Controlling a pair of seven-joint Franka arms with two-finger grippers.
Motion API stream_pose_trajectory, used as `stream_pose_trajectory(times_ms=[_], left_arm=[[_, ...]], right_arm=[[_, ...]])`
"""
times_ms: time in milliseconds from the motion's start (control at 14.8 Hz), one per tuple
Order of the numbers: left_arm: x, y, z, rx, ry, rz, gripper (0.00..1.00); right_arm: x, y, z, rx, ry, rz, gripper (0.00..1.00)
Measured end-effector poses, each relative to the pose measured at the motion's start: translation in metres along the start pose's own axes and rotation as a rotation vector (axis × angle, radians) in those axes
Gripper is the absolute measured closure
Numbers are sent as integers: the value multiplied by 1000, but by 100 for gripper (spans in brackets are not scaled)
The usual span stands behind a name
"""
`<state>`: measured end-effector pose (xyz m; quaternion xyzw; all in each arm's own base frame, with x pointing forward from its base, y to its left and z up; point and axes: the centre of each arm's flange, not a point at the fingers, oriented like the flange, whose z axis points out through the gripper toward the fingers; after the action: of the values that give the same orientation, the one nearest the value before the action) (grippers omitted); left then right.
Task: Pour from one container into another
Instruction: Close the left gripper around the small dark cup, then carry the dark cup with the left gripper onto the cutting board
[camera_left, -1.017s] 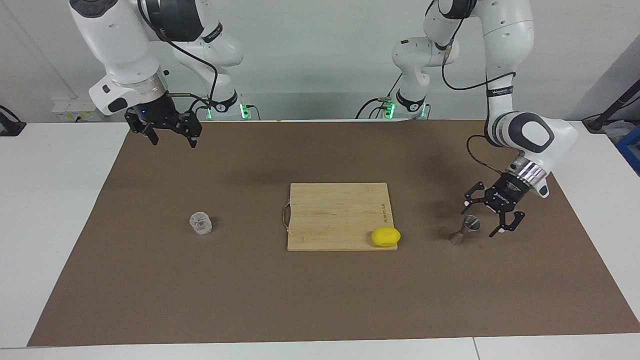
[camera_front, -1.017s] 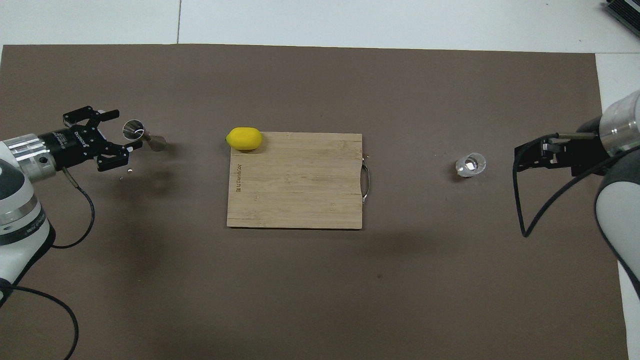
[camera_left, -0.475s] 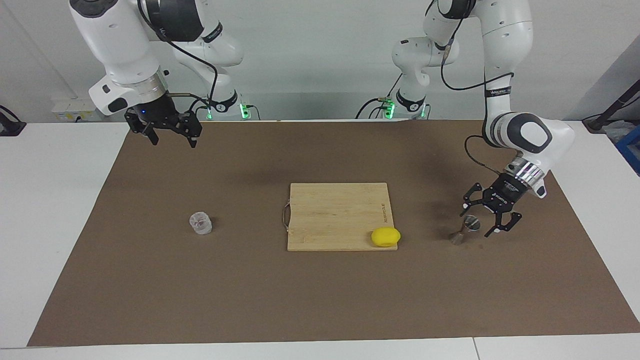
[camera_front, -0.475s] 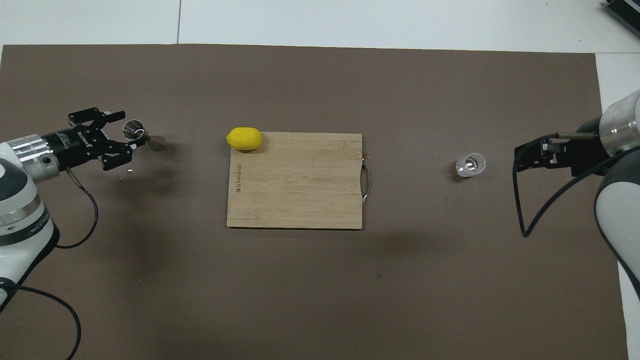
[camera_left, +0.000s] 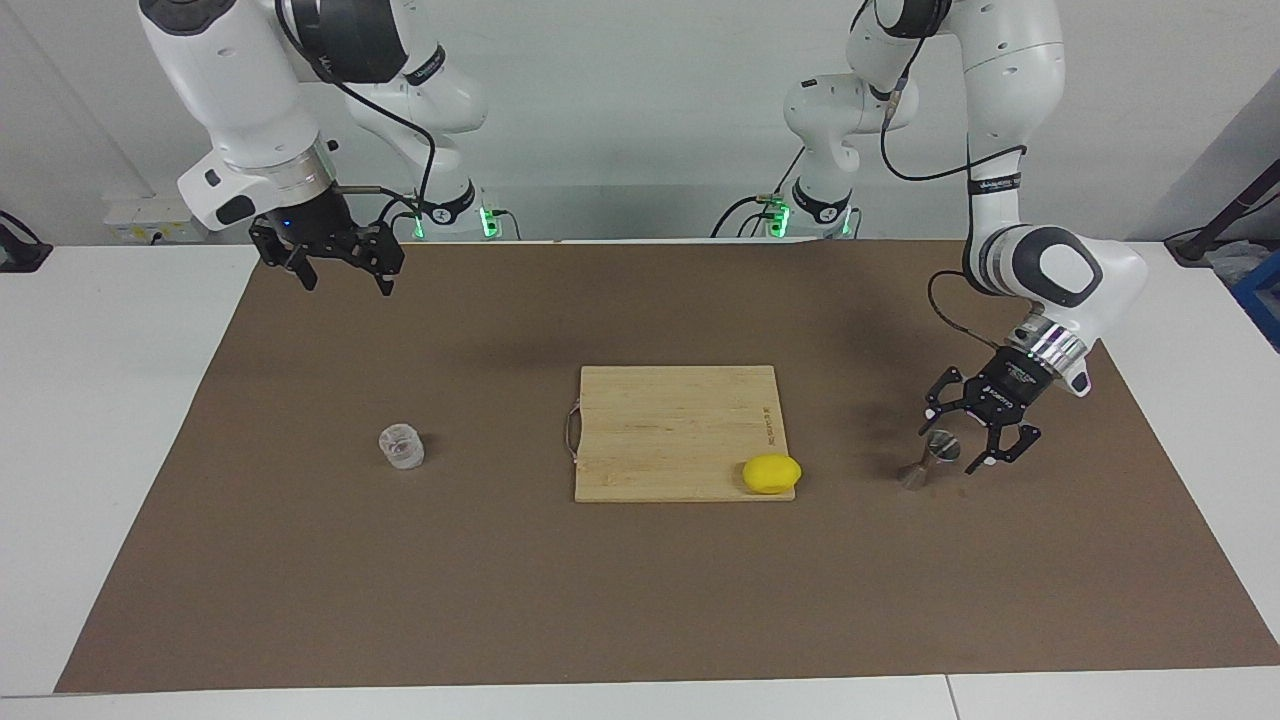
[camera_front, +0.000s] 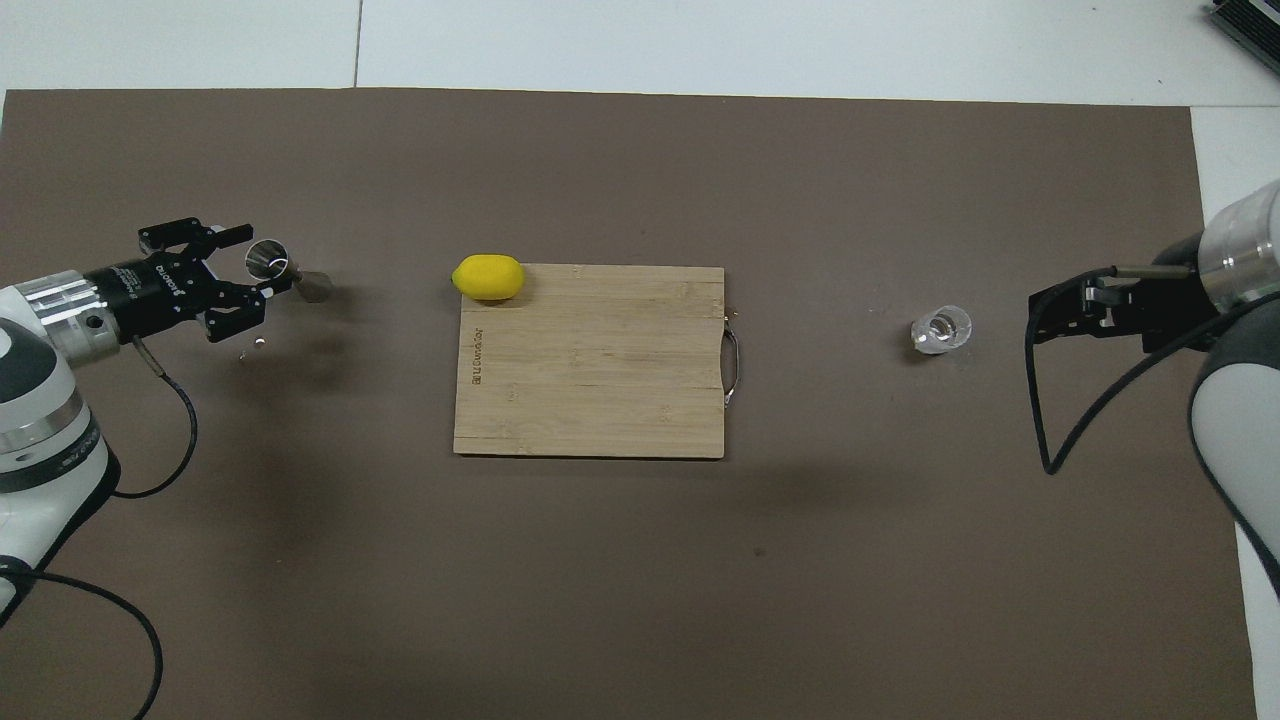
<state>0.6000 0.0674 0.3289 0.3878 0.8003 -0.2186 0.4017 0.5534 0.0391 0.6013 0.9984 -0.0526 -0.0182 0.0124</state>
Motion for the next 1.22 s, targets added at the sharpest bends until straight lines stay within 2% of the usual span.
stream_pose_trajectory(times_ms=[203, 271, 407, 475, 542, 881, 1017, 1220], left_arm=[[2, 0, 0, 0, 2, -3, 21], [2, 0, 0, 0, 2, -4, 29], [2, 0, 0, 0, 2, -4, 34], [2, 0, 0, 0, 2, -4, 45], [2, 0, 0, 0, 2, -5, 50], [-7, 1, 0, 5, -10, 10, 50], [-28, 2, 0, 25, -41, 44, 50], [-77, -12, 14, 88, -98, 123, 50]], right_arm=[[0, 0, 0, 0, 0, 0, 0], [0, 0, 0, 0, 0, 0, 0], [0, 0, 0, 0, 0, 0, 0], [0, 0, 0, 0, 0, 0, 0], [0, 0, 0, 0, 0, 0, 0], [0, 0, 0, 0, 0, 0, 0], [0, 0, 0, 0, 0, 0, 0], [0, 0, 0, 0, 0, 0, 0]])
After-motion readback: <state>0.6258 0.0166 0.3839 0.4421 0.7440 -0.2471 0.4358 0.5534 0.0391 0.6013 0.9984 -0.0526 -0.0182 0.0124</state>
